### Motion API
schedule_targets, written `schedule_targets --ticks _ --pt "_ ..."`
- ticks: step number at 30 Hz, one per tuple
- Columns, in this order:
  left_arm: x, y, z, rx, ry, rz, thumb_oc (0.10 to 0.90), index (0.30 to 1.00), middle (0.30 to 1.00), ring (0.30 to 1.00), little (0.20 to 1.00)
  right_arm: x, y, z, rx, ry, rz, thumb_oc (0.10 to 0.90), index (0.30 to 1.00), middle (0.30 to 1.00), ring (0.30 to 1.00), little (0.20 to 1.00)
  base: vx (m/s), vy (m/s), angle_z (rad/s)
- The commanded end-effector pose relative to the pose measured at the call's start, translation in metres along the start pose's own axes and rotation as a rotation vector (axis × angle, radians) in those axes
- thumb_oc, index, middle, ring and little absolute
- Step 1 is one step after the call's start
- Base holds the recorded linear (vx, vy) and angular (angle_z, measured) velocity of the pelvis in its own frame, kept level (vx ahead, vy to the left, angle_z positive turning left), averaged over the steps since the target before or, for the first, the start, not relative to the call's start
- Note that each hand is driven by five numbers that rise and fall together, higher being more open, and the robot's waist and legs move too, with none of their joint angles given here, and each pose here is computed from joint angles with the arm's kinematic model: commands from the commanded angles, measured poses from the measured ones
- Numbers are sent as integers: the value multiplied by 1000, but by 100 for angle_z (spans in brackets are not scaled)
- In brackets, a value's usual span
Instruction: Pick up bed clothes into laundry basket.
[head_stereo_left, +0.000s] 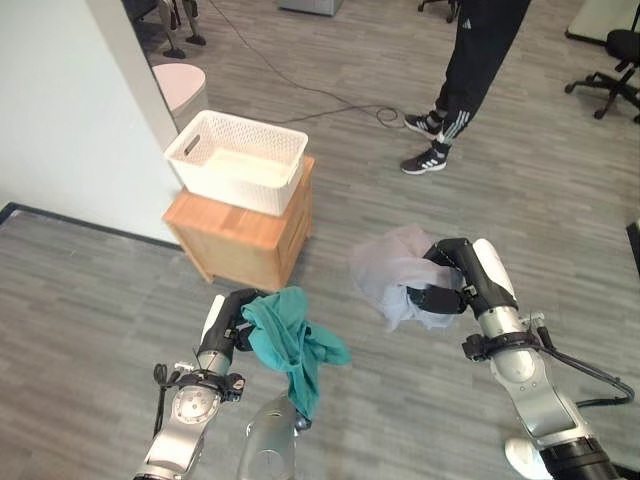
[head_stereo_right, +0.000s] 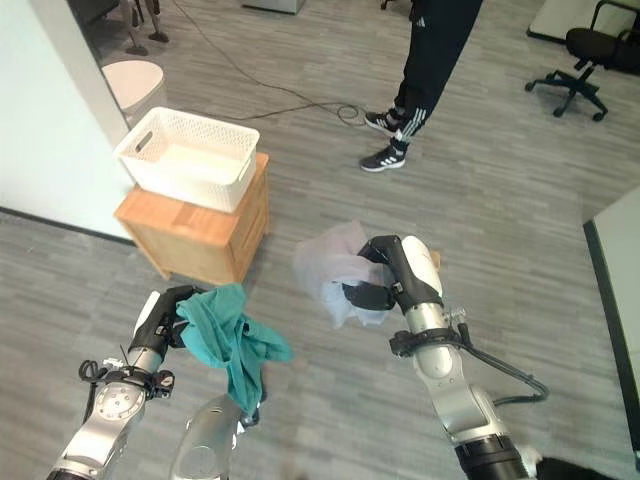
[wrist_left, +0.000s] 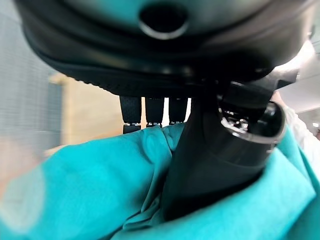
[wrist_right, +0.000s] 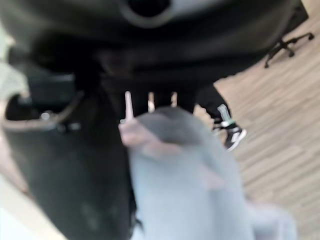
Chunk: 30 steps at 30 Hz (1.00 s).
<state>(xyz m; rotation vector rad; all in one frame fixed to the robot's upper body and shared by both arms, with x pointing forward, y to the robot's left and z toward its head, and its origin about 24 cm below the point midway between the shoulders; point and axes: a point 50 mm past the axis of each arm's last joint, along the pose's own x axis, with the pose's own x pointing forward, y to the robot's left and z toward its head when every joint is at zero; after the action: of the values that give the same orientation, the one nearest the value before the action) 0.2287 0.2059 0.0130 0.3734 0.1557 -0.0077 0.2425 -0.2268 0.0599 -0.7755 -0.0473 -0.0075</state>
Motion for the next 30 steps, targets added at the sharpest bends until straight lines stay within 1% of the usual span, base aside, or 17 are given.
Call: schedule_targets --ticks 1,3,5,6,8,9,11,12,13,15,16,19,21,23,24,26,30 --pt "12 22 69 28 -345 88 400 300 300 300 300 22 -61 64 -33 -345 -260 400 300 300 300 300 443 54 79" --pt "11 27 68 39 -343 116 400 300 300 300 300 19 -61 68 -60 -361 -264 400 300 300 300 300 377 9 45" --pt "11 33 68 67 -345 154 400 300 300 300 300 15 -68 76 -83 -402 -310 400 300 300 300 300 421 -7 48" --pt "9 40 71 75 -365 191 400 300 300 300 300 10 -79 82 -106 -435 -365 400 300 300 300 300 387 -48 58" --pt "6 41 72 63 -374 200 400 300 300 300 300 7 -85 84 -117 -445 -390 400 300 300 300 300 313 -50 56" --pt "6 43 75 65 -391 211 400 300 300 300 300 5 -93 88 -135 -468 -435 400 300 300 300 300 322 -150 126" --pt "2 48 81 56 -434 236 400 300 300 300 300 -5 -123 95 -218 -506 -586 400 300 300 300 300 455 -330 189" --pt "0 53 82 18 -450 276 400 300 300 300 300 -18 -145 101 -250 -532 -738 400 300 300 300 300 325 -383 184" --pt "-2 58 84 -7 -467 300 400 300 300 300 300 -27 -157 105 -271 -550 -818 400 300 300 300 300 320 -349 192" --pt "-8 69 83 -66 -480 354 400 300 300 300 300 -39 -174 116 -284 -606 -929 400 300 300 300 300 102 -223 225" --pt "-11 74 80 -81 -473 379 400 300 300 300 300 -42 -178 120 -289 -625 -951 400 300 300 300 300 71 -175 253" --pt "-25 89 60 -94 -401 479 400 300 300 300 300 -41 -186 144 -286 -735 -961 400 300 300 300 300 75 -214 128" --pt "-32 96 45 -102 -341 521 400 300 300 300 300 -30 -190 163 -311 -813 -895 400 300 300 300 300 13 -192 63" --pt "-35 99 37 -108 -307 537 400 300 300 300 300 -22 -188 167 -305 -823 -851 400 300 300 300 300 -1 -142 27" --pt "-38 104 29 -108 -269 563 400 300 300 300 300 -9 -185 176 -328 -829 -768 400 300 300 300 300 14 -167 35" --pt "-39 105 19 -115 -222 573 400 300 300 300 300 4 -185 182 -356 -818 -720 400 300 300 300 300 -28 -174 65" --pt "-34 99 16 -142 -202 546 400 300 300 300 300 17 -199 162 -396 -674 -731 400 300 300 300 300 -30 -99 63"
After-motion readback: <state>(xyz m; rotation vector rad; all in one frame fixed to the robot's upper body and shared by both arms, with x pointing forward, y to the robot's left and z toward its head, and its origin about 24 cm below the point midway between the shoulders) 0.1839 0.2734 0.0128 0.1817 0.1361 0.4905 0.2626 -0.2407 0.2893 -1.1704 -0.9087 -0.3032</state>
